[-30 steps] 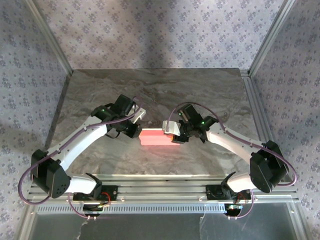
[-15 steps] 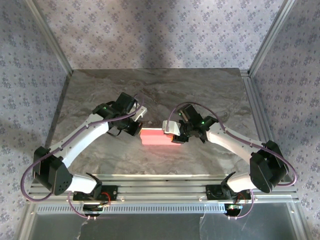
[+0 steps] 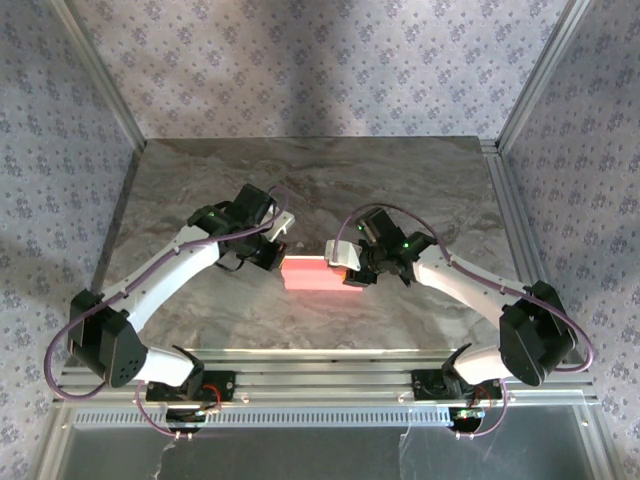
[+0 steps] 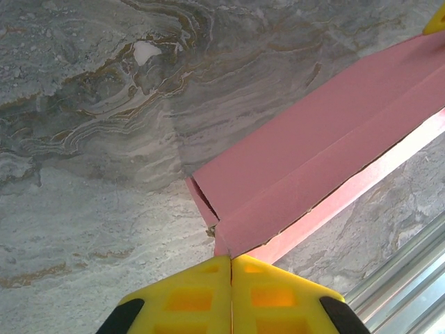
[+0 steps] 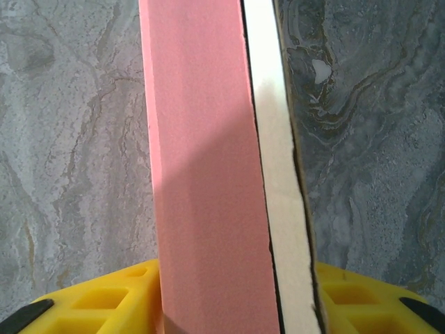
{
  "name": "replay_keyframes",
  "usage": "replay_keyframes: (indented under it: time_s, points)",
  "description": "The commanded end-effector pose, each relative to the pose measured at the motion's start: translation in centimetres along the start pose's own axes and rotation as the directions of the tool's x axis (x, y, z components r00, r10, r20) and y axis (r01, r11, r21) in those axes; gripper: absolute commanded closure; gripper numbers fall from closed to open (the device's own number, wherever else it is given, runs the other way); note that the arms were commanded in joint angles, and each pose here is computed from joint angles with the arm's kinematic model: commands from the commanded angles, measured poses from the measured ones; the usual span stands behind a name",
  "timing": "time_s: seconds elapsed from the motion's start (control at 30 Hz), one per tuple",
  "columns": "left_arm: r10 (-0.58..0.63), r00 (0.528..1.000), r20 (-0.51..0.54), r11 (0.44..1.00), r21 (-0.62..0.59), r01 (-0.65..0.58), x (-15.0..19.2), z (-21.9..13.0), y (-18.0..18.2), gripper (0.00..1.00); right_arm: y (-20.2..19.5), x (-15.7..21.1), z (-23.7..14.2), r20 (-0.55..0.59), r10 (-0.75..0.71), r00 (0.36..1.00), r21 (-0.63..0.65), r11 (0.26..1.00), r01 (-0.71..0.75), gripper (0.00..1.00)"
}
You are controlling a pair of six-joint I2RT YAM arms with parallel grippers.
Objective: Fold the paper box
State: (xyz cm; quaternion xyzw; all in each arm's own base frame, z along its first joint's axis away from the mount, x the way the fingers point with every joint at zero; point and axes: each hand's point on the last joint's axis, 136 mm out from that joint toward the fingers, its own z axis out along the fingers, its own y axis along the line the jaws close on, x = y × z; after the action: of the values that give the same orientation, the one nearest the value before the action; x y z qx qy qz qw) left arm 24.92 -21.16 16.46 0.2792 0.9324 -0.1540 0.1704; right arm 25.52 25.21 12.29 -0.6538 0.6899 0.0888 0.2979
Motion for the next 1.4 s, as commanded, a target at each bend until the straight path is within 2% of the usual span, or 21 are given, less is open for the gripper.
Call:
replay_keyframes:
  time_s: [0.0, 0.13, 0.27, 0.6, 0.9, 1.37]
  points:
    - [-0.036, 0.999, 0.003, 0.999, 0.023, 0.036, -0.4, -0.2, -0.6, 0.94, -0.2, -0.2, -0.3, 0.005, 0.026, 1.000, -0.005, 1.000, -0.026, 0.53]
    - [-0.095, 0.995, 0.017, 0.995, 0.022, 0.094, -0.8, -0.1, -0.6, 1.00, -0.3, -0.3, -0.3, 0.010, 0.032, 0.999, -0.003, 0.999, -0.032, 0.53]
    - [-0.182, 0.983, 0.024, 0.983, 0.023, 0.181, -1.0, -0.1, -0.5, 1.00, -0.3, -0.4, -0.2, 0.012, 0.037, 0.999, -0.005, 0.999, -0.037, 0.53]
    - [-0.421, 0.906, 0.045, 0.905, 0.082, 0.417, -2.0, 0.3, -0.9, 1.00, -0.4, -0.4, -0.3, 0.012, 0.045, 0.999, -0.002, 0.999, -0.045, 0.53]
    - [-0.473, 0.881, 0.026, 0.878, 0.100, 0.468, -1.6, 1.5, -1.0, 1.00, -0.2, -0.3, -0.2, 0.011, 0.049, 0.999, -0.007, 0.999, -0.049, 0.53]
    - [-0.540, 0.839, 0.062, 0.840, 0.098, 0.533, -1.2, 1.8, -0.5, 1.00, -0.3, -0.1, -0.1, 0.008, 0.056, 0.998, -0.003, 0.998, -0.056, 0.53]
